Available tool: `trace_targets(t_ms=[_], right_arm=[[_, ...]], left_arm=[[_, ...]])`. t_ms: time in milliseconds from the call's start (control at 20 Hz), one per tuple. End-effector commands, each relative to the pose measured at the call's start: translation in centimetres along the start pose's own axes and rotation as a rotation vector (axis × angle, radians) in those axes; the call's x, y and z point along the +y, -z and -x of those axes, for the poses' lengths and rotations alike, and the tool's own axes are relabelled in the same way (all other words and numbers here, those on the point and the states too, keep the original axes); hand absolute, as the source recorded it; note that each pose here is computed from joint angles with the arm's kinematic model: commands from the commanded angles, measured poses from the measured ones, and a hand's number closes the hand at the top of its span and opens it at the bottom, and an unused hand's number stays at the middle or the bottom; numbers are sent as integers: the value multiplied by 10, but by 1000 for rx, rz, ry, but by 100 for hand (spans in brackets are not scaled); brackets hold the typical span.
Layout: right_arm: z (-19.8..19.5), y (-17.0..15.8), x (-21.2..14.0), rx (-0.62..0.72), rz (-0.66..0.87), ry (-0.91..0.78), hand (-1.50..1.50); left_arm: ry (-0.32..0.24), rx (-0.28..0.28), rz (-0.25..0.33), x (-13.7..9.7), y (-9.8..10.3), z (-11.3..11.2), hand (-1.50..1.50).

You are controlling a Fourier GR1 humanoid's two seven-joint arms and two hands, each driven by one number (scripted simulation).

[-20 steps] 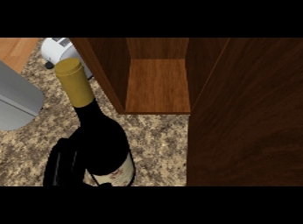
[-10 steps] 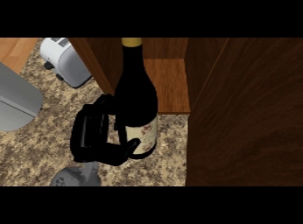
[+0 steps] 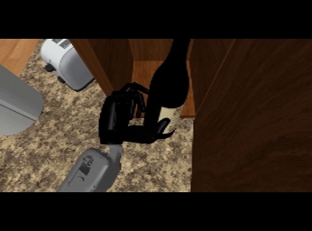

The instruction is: Pick up the wine, place it into the cabinet and close the cabinet

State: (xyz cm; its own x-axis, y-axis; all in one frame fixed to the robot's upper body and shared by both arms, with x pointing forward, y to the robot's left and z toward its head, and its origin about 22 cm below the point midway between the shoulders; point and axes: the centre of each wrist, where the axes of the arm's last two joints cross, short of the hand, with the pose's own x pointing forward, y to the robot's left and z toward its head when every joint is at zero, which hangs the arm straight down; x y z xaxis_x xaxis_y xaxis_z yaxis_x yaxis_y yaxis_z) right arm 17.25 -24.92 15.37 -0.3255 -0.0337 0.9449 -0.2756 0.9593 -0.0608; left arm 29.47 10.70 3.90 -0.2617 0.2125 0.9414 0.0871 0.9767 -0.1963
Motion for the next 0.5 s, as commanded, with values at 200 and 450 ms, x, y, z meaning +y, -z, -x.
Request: trace_targets(t_ms=[200, 450], right_arm=[[22, -11, -1, 18, -2, 16, -150], [3, -17, -3, -13, -7, 15, -150]], left_arm=[[23, 43, -37, -11, -7, 22, 150], [38, 66, -57, -11, -9, 49, 150]])
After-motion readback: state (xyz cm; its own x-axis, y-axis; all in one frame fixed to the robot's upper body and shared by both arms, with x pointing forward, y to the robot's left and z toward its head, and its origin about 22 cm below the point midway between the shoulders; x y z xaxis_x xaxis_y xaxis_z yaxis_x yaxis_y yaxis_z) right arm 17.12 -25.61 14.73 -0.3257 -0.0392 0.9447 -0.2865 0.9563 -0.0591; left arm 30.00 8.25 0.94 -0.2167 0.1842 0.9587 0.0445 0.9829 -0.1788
